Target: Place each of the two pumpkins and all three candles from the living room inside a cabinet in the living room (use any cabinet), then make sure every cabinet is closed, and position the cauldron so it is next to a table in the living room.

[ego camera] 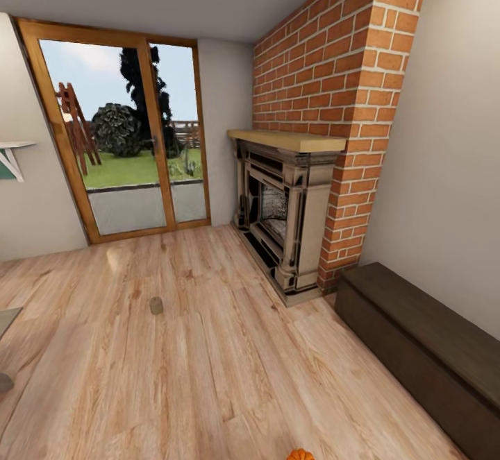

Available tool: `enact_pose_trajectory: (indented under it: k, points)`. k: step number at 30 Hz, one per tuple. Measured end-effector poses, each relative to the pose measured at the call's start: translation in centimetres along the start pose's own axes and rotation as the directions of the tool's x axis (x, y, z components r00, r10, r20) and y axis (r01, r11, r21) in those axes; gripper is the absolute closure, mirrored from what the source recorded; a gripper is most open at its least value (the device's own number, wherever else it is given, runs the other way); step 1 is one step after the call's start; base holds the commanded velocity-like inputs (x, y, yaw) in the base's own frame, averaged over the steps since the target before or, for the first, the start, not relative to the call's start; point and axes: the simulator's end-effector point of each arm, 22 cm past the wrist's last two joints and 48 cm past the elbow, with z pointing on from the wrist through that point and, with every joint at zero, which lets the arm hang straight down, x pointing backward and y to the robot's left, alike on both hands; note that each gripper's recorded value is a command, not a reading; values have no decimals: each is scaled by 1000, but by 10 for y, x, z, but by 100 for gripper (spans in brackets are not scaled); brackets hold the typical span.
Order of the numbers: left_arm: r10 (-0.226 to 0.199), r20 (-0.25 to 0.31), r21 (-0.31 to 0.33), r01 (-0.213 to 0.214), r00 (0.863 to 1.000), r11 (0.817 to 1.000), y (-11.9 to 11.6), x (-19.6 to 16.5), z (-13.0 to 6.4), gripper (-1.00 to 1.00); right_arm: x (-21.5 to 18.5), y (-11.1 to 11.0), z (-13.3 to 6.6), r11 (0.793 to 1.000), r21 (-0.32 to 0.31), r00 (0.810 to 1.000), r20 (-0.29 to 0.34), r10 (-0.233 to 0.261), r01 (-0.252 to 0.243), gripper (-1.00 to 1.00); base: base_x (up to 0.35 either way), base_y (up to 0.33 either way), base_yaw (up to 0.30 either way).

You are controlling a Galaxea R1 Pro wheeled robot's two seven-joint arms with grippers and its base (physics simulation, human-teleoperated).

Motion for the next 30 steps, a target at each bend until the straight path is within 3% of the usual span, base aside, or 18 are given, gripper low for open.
enact_pose_trajectory:
  k: [3,9,11,15,19,22,30]
  points:
    - [1,74,0,-1,997,1000,0,-15,0,-100,0,1,0,1000,0,1000,2,0,0,-100,16,0,0]
    - [8,123,2,-8,992,1000,-2,-27,-2,-100,-9,2,1,1000,0,1000,18,1,-1,-100,3,0,0]
    - [9,145,5,-10,989,1000,-5,-38,-3,-100,-32,6,3,1000,0,998,65,1,-1,-100,0,0,0]
    - [2,225,17,-6,974,1000,-13,-77,-11,-100,-73,10,3,1000,3,989,147,2,-3,-100,0,0,0]
    - [-23,331,58,4,943,998,-43,-137,-27,-100,-128,15,-1,1000,-3,969,246,1,0,-100,0,0,0]
    - [-37,352,71,13,935,997,-51,-153,-30,-100,-144,18,-2,1000,-7,968,250,-1,2,-100,0,0,0]
    - [-43,353,70,20,935,997,-49,-154,-30,-100,-143,26,-2,999,-18,970,241,-31,36,-100,0,0,0]
